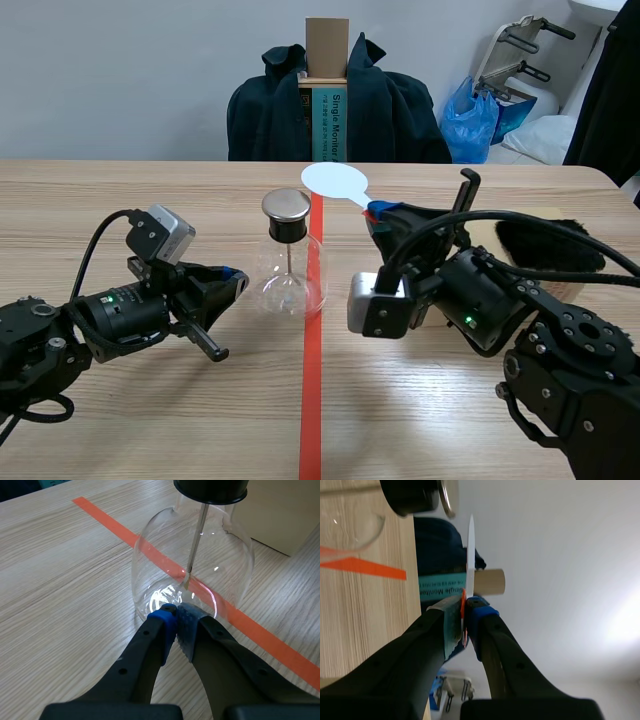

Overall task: Do the electroscope experiment.
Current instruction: 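Move the plate toward and away from the electroscope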

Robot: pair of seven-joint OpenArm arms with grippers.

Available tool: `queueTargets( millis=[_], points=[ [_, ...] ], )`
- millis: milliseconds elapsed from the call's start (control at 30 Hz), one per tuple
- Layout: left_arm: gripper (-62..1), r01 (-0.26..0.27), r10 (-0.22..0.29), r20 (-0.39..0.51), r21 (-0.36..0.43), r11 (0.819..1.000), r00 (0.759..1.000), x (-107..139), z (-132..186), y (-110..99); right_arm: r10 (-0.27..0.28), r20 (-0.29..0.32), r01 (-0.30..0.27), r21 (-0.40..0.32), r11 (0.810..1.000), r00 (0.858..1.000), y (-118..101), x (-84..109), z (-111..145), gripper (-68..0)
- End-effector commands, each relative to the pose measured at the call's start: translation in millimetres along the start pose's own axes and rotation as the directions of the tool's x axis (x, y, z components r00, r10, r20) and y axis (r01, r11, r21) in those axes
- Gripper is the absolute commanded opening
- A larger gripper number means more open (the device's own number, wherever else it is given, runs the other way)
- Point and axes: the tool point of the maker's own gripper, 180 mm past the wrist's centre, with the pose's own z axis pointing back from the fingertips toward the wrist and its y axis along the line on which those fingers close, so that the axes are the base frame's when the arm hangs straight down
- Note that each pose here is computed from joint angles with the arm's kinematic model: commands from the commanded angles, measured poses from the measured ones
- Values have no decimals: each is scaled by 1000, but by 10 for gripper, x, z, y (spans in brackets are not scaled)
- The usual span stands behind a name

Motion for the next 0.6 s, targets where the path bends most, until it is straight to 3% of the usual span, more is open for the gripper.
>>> queueTargets(
  millis=[0, 333, 567],
  points=[
    [-582, 12, -12, 44, 8, 1000, 999, 143, -6, 49, 18, -30, -19, -34, 999, 999, -131, -111, -23, -669],
    [-582, 12, -12, 44, 8, 1000, 999, 143, -6, 49, 15, -180, -21, -35, 999, 984, -138, -386, 8, -669],
    [-582, 12, -12, 43, 9, 1000, 999, 142, -5, 50, 87, -190, -114, -139, 984, 978, -383, -454, 144, -669]
  ],
)
